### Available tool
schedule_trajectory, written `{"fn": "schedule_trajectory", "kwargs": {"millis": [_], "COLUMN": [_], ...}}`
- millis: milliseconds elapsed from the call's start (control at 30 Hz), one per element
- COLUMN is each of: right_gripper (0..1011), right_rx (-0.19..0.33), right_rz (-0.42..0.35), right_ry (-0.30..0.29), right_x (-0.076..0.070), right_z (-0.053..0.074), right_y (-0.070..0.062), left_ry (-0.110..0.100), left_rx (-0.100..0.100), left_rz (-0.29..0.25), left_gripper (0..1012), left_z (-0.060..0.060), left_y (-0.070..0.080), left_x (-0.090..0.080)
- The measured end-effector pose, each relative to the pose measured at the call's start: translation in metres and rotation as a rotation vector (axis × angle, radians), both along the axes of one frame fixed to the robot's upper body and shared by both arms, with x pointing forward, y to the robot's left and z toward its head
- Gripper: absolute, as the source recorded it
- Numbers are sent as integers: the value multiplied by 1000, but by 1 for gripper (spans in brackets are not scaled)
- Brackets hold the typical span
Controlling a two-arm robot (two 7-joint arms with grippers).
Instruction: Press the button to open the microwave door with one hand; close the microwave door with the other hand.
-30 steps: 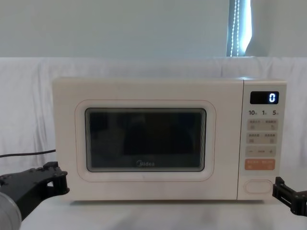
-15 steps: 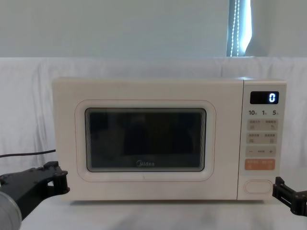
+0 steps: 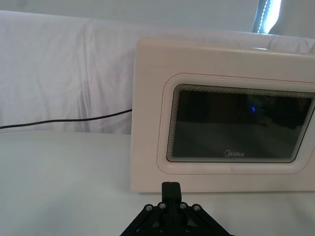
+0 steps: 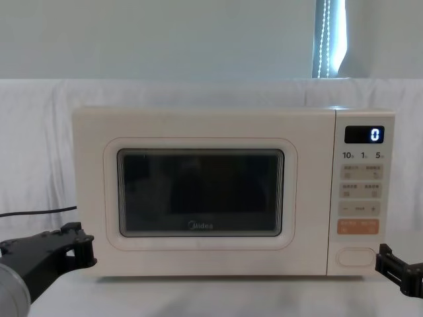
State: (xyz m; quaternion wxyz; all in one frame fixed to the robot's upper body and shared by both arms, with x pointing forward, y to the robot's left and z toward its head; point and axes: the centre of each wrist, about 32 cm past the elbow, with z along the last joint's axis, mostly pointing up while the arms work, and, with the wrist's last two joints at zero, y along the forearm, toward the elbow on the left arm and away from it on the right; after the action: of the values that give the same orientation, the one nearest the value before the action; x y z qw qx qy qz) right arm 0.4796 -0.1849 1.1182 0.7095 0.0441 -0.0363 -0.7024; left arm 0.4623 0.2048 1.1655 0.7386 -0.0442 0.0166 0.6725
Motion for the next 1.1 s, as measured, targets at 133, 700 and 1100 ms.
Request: {"fn": "schedule_trajectory", "kwargs": {"millis": [133, 700, 1100], "right_gripper": [1002, 1002, 1002], "right_rx": [0, 0, 0], "right_rz": [0, 0, 0], "right_ry": [0, 0, 0], "right_x": [0, 0, 0], "right_z": [0, 0, 0], "right_y": [0, 0, 0], "left_ry": [0, 0, 0], "left_rx": [0, 0, 0], "left_rz": [0, 0, 0], "left_gripper": [0, 0, 258], "left_z": [0, 0, 0], "left_y": [0, 0, 0], "left_x": [0, 0, 0]}}
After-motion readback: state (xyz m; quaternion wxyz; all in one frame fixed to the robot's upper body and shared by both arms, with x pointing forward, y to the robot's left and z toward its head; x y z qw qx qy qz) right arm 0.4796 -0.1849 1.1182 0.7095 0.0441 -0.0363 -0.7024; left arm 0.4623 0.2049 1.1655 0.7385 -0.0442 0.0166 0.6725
